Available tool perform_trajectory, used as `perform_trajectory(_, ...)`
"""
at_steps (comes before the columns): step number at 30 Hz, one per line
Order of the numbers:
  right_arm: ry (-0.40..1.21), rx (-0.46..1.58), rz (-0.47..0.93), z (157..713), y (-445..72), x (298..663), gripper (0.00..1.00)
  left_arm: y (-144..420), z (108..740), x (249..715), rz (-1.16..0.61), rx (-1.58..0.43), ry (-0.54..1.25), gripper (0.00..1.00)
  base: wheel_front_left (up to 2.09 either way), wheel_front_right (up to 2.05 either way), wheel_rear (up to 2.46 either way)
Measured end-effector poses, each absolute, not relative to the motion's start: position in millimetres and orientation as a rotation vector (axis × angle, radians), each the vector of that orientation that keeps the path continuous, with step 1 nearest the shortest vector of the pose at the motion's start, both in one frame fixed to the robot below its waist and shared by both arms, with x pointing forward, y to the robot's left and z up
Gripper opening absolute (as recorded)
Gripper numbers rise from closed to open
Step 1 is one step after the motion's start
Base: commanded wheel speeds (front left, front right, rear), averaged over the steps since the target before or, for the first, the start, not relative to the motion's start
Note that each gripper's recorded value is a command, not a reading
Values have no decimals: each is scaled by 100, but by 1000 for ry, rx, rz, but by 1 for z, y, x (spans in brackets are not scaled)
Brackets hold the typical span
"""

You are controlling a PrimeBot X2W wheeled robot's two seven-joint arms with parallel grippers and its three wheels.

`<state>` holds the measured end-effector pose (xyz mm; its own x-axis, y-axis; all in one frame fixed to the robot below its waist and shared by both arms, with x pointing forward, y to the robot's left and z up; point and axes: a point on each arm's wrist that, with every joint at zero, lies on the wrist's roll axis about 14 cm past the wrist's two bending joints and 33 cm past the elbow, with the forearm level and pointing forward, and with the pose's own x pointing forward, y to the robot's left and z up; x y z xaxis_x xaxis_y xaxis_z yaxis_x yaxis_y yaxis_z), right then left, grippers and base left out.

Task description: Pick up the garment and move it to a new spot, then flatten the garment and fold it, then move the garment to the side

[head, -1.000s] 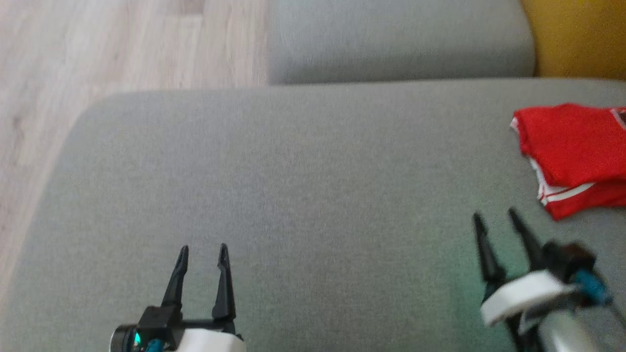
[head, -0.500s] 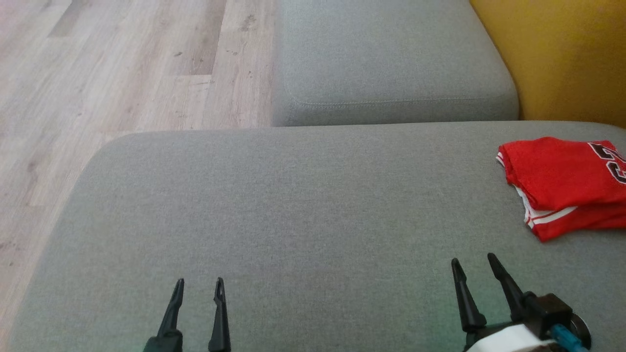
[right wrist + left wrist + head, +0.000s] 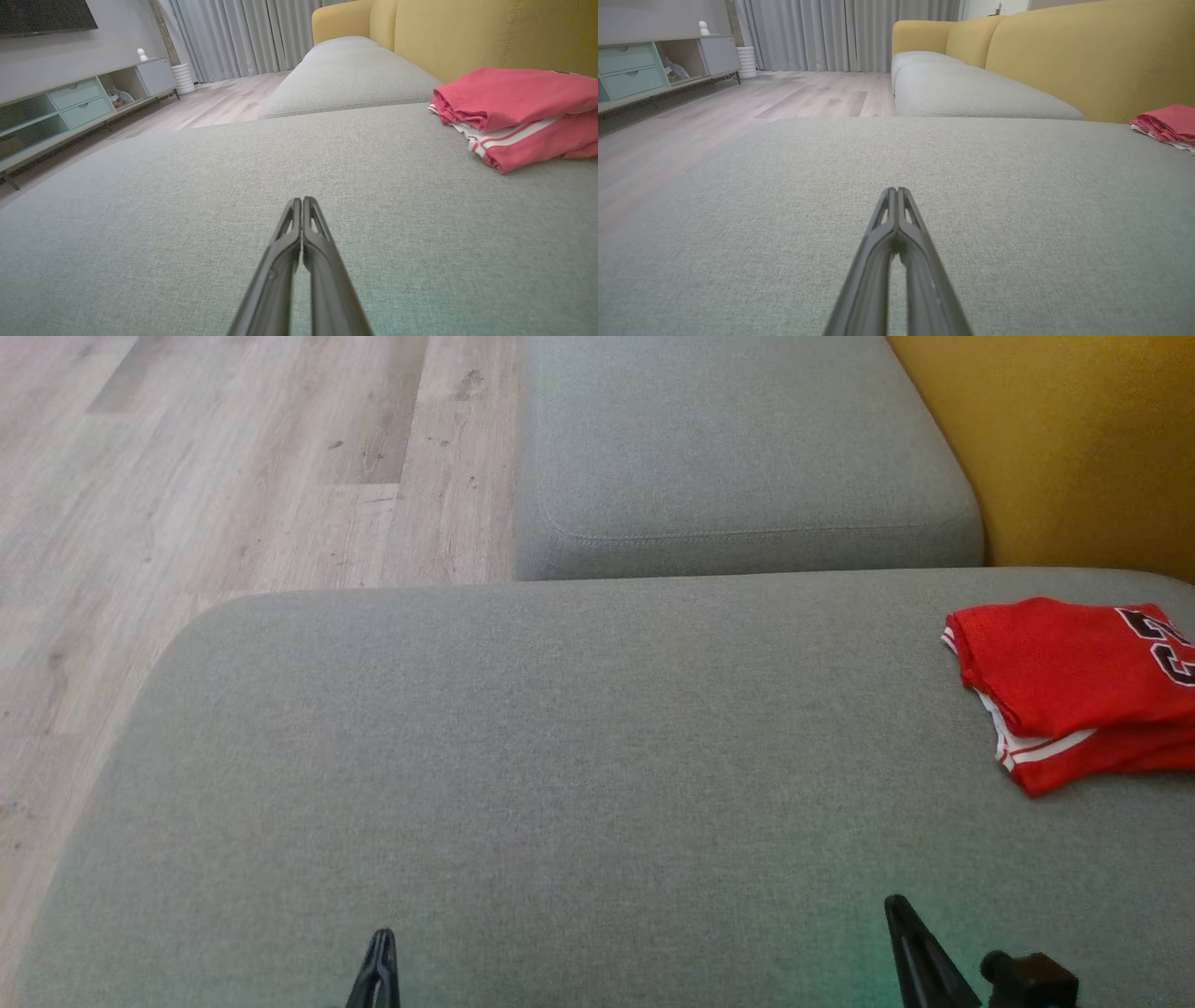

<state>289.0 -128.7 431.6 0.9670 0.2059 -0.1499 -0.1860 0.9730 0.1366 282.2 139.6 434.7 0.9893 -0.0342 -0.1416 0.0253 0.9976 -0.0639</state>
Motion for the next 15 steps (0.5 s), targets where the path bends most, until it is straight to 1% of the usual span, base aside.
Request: perform_trajectory(15,184,282,125,432,-141,298,0,149,428,288,15,-229,200,0,0,0,0)
